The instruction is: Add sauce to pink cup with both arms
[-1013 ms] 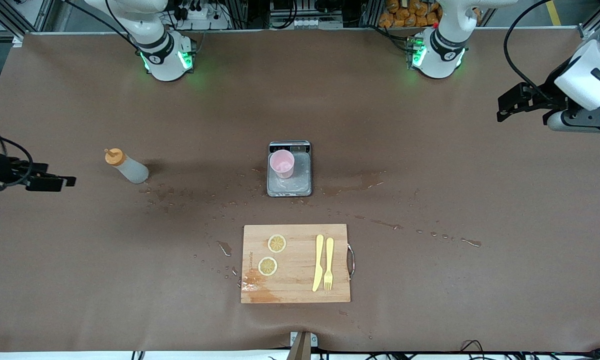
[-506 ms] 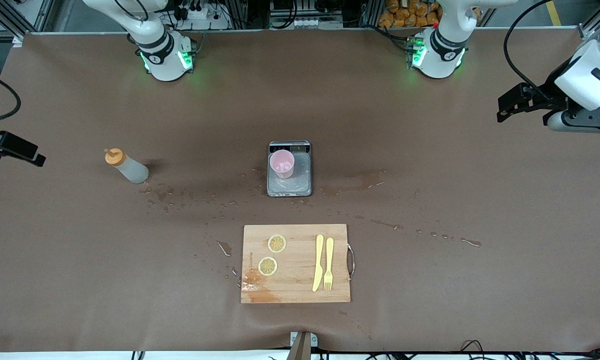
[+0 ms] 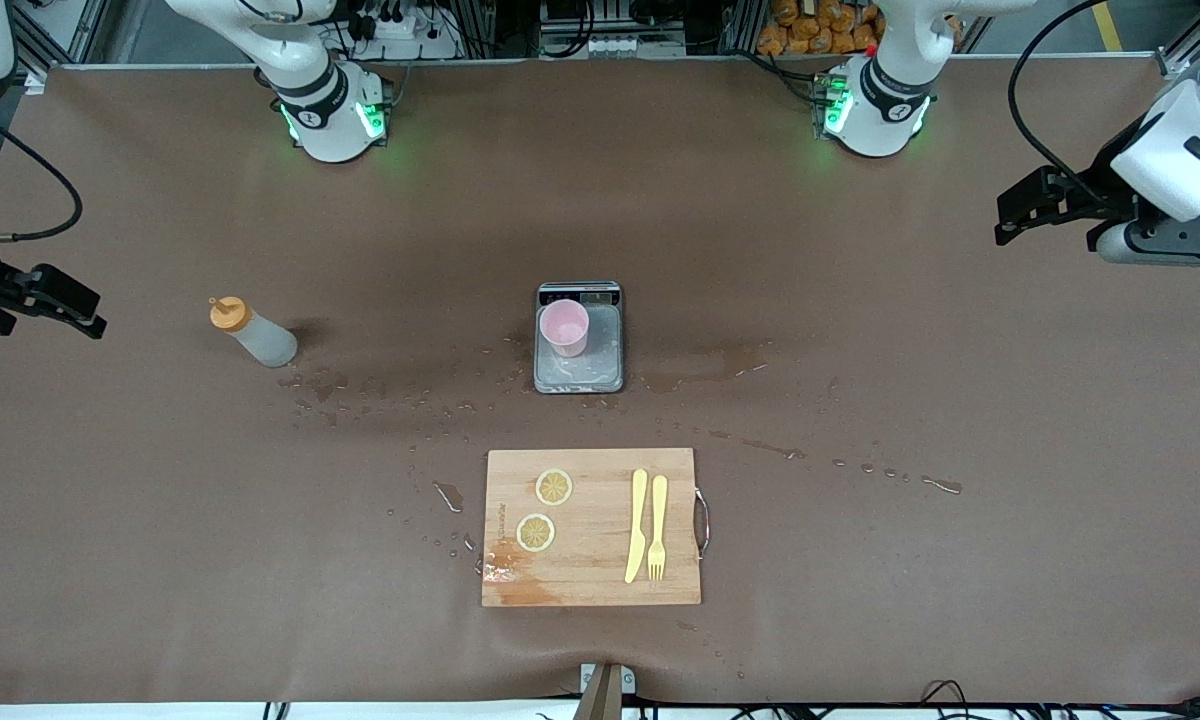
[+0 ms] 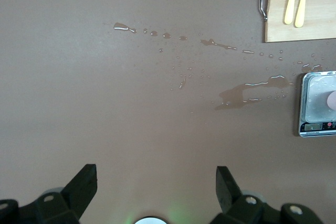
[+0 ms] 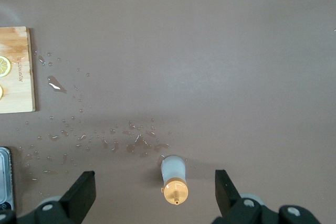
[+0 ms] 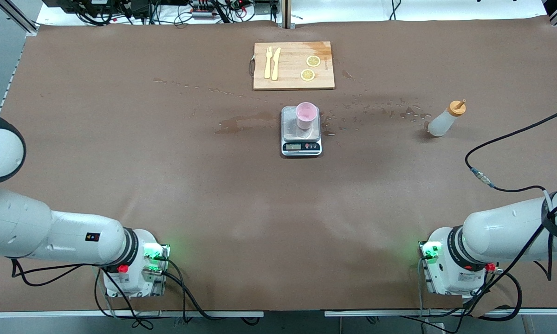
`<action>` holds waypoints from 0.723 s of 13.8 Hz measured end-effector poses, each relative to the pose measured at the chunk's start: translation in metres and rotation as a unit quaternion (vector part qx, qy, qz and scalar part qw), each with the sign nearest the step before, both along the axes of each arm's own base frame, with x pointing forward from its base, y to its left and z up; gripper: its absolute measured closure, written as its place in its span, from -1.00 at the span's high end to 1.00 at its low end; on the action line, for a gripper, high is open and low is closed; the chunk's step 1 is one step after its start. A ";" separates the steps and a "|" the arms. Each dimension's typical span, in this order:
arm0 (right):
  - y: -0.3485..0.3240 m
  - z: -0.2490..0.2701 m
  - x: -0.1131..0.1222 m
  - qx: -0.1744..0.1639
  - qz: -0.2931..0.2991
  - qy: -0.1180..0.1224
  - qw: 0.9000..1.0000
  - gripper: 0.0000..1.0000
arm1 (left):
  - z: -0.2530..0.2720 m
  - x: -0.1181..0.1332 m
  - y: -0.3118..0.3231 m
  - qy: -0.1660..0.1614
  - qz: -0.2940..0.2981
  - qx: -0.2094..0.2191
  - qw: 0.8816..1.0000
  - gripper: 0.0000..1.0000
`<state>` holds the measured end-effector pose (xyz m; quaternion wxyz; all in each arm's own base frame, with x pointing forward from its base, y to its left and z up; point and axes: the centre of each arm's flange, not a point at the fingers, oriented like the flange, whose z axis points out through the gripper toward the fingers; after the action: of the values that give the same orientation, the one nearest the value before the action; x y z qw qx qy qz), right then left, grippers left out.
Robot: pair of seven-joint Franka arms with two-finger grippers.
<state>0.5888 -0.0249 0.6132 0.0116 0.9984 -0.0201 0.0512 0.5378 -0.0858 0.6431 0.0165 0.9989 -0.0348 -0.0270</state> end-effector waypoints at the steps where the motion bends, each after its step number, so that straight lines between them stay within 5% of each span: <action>1: 0.001 0.001 -0.001 0.000 0.001 -0.001 1.000 1.00 | 0.000 0.000 0.000 0.000 0.000 0.000 1.000 1.00; 10: 0.004 0.026 0.000 -0.003 0.006 -0.031 1.000 1.00 | 0.000 0.000 0.000 0.000 0.000 0.000 1.000 1.00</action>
<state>0.5883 -0.0207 0.6388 0.0136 0.9964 -0.0142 0.0822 0.5379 -0.0859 0.6432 0.0166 0.9989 -0.0349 -0.0265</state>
